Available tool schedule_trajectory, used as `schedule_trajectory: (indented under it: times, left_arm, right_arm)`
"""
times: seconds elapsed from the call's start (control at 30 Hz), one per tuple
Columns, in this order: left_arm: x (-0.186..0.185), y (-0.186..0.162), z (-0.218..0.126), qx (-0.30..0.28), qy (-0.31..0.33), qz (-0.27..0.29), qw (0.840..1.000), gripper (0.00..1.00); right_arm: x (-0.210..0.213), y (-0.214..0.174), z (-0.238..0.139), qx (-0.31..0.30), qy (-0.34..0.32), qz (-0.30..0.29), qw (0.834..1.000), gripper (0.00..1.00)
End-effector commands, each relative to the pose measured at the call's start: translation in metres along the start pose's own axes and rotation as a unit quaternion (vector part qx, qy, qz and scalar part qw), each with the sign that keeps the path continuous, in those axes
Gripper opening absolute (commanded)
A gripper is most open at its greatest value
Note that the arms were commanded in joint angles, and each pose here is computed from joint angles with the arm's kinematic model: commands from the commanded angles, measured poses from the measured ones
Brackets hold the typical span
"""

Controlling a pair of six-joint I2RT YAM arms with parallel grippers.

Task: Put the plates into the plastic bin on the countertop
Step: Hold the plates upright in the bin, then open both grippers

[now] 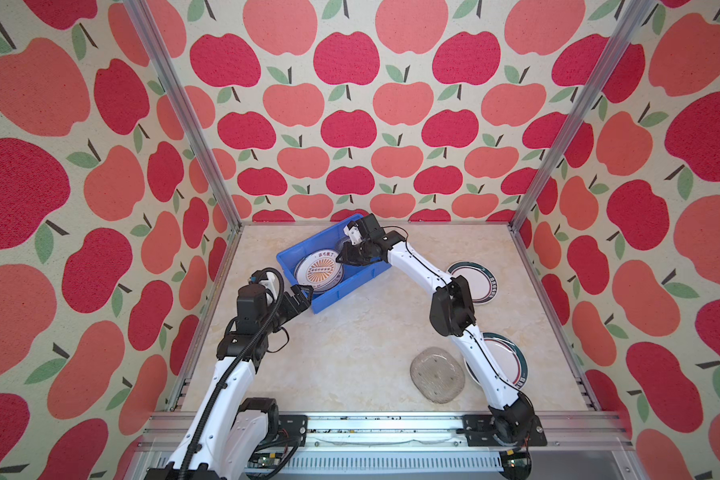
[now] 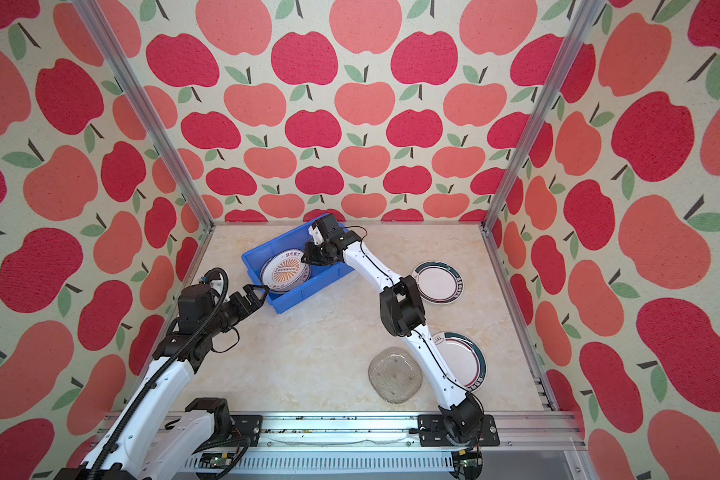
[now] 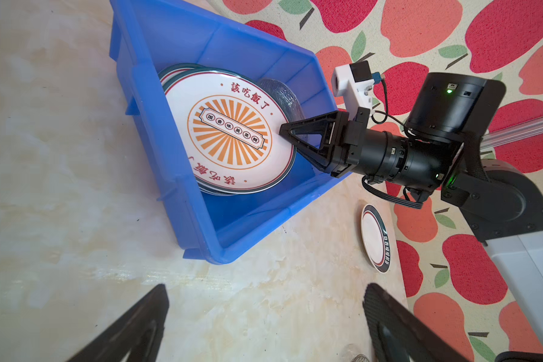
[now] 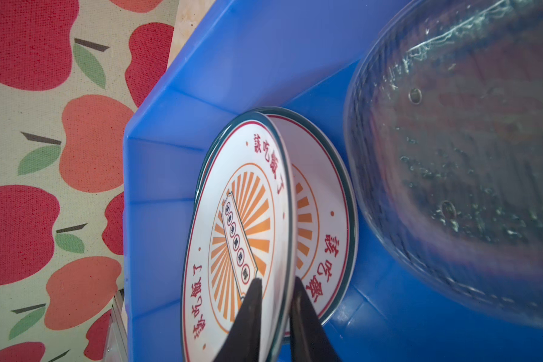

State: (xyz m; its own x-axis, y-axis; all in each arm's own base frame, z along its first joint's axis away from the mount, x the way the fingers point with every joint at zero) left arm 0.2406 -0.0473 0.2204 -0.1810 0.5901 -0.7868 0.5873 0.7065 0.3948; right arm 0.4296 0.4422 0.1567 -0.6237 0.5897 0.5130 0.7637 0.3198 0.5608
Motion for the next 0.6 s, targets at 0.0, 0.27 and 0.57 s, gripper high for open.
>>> schedule_trajectory:
  times: [0.0,0.27,0.57]
  left_arm:
    - [0.002,0.0,0.001,-0.001,-0.005,-0.001,1.0,0.99]
    - [0.002,-0.001,0.0,-0.003,-0.006,-0.002,1.0,0.99]
    - [0.002,-0.001,0.002,0.002,-0.01,-0.007,1.0,0.99]
  right_arm:
    - [0.01,0.005,-0.001,-0.008,0.013,-0.01,1.0,0.28]
    - [0.008,0.003,-0.004,0.0,-0.004,-0.016,1.0,0.44]
    - [0.011,0.0,0.009,-0.001,0.008,-0.002,1.0,0.56]
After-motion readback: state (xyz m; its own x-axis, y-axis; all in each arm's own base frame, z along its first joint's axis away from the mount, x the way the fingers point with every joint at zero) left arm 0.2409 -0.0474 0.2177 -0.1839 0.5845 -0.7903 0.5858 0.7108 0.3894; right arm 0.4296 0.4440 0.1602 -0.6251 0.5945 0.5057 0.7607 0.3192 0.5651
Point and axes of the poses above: each gripper's point midway between its finger pads, its own z axis out along the fingers, its own x axis along the line the jaws close on, y = z × x, the point moved 7 cm from there along -z, back along the fingers, and after that the axes turned 14 degrees about -z, right-handed, at the moved point
